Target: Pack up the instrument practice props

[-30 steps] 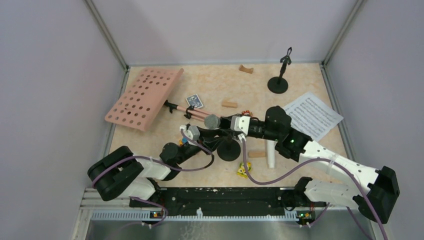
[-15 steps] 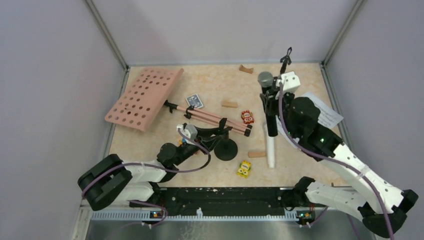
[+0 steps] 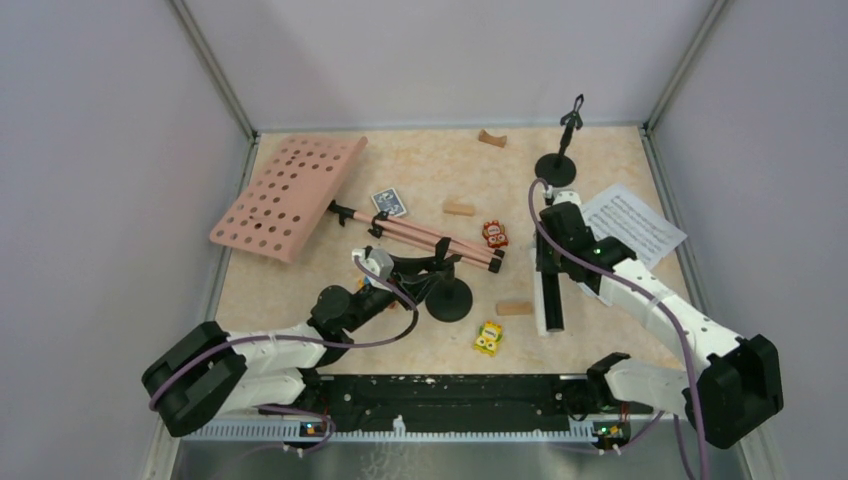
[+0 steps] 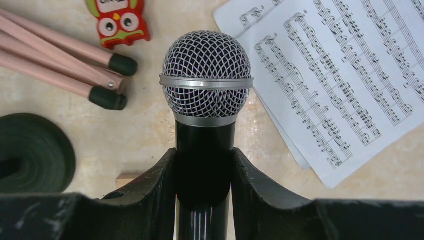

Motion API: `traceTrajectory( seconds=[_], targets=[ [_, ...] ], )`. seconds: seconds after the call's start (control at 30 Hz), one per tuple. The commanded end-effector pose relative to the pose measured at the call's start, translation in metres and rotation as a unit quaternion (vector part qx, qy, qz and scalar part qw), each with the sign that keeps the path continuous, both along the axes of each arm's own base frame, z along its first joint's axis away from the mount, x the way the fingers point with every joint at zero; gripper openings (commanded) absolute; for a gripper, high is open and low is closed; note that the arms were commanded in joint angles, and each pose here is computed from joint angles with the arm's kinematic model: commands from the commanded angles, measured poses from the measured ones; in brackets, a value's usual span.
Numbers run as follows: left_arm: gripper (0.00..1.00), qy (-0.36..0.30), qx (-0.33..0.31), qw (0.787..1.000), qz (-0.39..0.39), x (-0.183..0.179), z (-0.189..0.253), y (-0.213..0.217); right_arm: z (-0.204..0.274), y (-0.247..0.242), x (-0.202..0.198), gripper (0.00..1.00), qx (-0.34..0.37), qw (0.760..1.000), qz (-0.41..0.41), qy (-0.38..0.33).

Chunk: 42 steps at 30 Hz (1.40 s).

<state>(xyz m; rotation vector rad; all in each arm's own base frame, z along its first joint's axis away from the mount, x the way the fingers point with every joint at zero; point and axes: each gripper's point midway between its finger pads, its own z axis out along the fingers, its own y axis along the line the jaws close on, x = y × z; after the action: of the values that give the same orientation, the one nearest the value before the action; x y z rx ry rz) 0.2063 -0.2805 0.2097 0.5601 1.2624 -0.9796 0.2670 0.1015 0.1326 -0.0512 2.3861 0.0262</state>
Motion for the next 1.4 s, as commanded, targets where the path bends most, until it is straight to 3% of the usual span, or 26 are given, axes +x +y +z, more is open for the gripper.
traceTrajectory(
  seconds=[0.0,0.2,0.57,0.7,1.13,1.37],
  targets=[
    [0.03,-0.007,-0.002,1.0,0.012,0.002,0.005,0.005,-0.012,-0.026,0.004,0.0,-0.04,0.998,-0.057,0.003],
    [0.06,-0.003,0.001,1.0,0.011,0.001,0.004,0.005,-0.04,-0.03,0.007,0.0,-0.013,0.997,-0.064,0.035],
    [0.08,0.001,0.001,1.0,0.008,0.003,0.006,0.002,-0.075,-0.05,0.013,0.0,-0.04,0.993,-0.087,0.065],
    [0.09,-0.002,0.001,1.0,0.006,0.002,0.007,0.002,-0.076,-0.044,0.021,0.05,-0.03,0.995,-0.077,0.061],
    [0.22,0.001,0.007,1.0,0.008,0.003,0.007,0.002,-0.1,-0.034,0.022,0.4,-0.018,0.993,-0.066,0.098],
    [0.31,0.001,0.005,1.0,0.006,0.003,0.01,0.001,-0.068,-0.035,0.024,0.61,-0.015,0.995,-0.068,0.076]
  ],
)
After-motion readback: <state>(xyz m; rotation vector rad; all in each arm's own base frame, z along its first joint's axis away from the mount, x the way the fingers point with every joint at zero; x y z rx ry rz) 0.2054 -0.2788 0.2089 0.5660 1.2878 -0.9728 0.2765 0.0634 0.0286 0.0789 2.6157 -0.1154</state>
